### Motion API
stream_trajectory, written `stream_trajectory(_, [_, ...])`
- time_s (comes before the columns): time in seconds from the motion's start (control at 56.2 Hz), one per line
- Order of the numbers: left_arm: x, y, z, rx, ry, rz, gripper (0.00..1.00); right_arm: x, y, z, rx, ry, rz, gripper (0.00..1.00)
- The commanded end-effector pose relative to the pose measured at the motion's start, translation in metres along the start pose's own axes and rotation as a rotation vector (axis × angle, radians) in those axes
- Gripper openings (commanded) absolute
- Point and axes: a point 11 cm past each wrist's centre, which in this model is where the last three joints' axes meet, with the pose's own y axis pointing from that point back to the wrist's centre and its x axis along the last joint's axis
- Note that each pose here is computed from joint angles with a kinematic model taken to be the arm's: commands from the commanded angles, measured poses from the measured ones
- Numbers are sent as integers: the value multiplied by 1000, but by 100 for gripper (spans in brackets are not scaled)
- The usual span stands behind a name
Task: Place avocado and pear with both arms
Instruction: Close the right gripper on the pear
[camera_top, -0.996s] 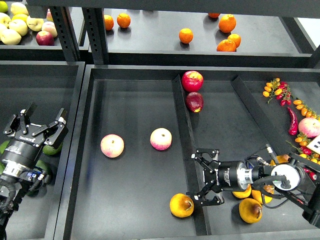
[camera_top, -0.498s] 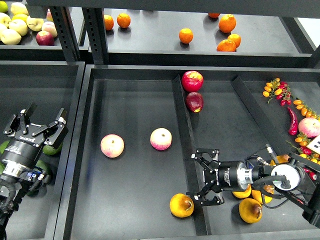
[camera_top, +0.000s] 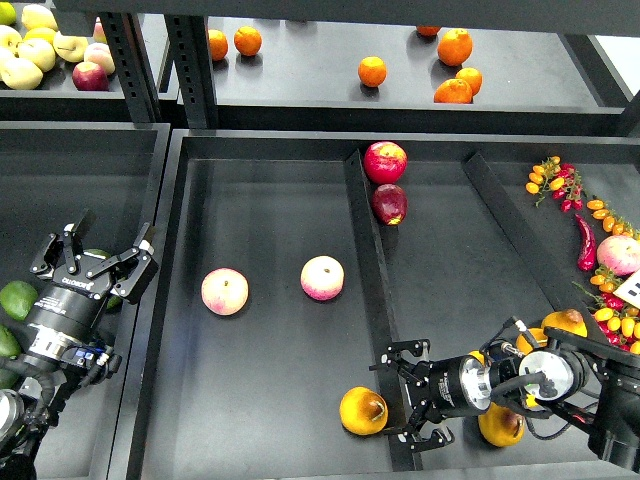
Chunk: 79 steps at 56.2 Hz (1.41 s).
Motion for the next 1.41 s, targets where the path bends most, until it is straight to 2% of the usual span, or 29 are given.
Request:
stream_trajectory(0.0, [0, 0, -1, 5, 1, 1, 99, 0, -6, 4, -17, 3, 5, 99])
stream_trajectory(0.712, [-3, -3, -3, 11, 0, -9, 99, 2, -24, 6, -28, -10, 28, 96])
stream_trajectory(1.388, [-2, -2, -3, 11, 0, -8, 99, 9, -32, 16, -37, -42, 45, 72])
